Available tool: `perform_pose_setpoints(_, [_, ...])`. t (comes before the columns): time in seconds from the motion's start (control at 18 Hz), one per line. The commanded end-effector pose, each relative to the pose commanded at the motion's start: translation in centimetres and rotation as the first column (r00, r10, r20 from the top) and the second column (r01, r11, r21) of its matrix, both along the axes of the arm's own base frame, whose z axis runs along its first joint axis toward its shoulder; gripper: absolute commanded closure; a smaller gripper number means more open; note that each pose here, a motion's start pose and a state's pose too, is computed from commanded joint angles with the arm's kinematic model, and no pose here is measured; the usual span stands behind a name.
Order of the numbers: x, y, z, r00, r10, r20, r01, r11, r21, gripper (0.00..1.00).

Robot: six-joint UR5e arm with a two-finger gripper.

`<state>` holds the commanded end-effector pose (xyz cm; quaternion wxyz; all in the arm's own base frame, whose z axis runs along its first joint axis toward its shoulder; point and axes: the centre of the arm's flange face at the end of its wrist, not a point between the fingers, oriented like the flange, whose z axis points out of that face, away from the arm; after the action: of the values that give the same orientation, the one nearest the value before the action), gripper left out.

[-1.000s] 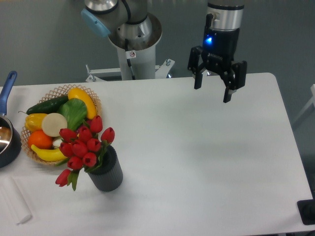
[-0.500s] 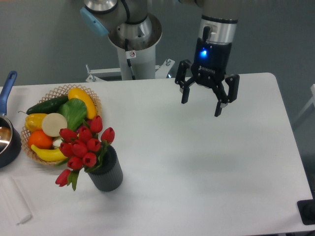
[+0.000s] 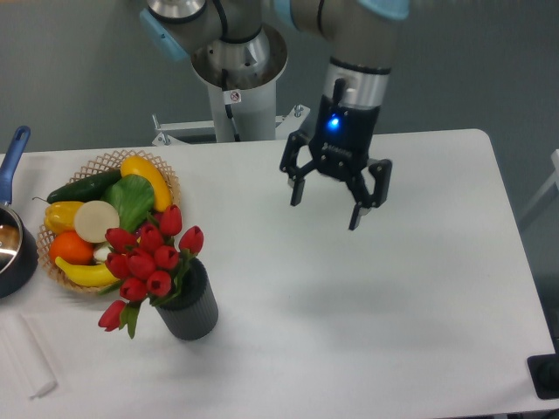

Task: Pick up the flowers from the vase
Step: 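Move the open gripper toward the red tulips in the grey vase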

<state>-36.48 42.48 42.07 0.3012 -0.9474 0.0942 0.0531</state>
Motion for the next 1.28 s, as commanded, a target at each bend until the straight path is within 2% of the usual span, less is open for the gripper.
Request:
perform_pose_setpoints(0.22, [1.1,0.5,-1.1,1.000,-0.022,0.004,0.022,1.000,0.000,0.00])
perform_pose_setpoints(0.44, [2.8,2.3,-2.2,0.993,-0.103,0.064,0.096,0.989,0.110,0.00])
perform_pose_setpoints(0.56, [3.6,2.7,-2.9,0.983,-0.160,0.094,0.140,0.972,0.190,0.00])
perform_pose_setpoints(0.89, [4.6,3.4,-4.5,0.959,-0.228,0.168,0.175,0.944,0.278,0.00])
perform_pose_setpoints(1.28, [6.3,5.1,-6.5,0.930,-0.316,0.188,0.248,0.916,0.315,0.00])
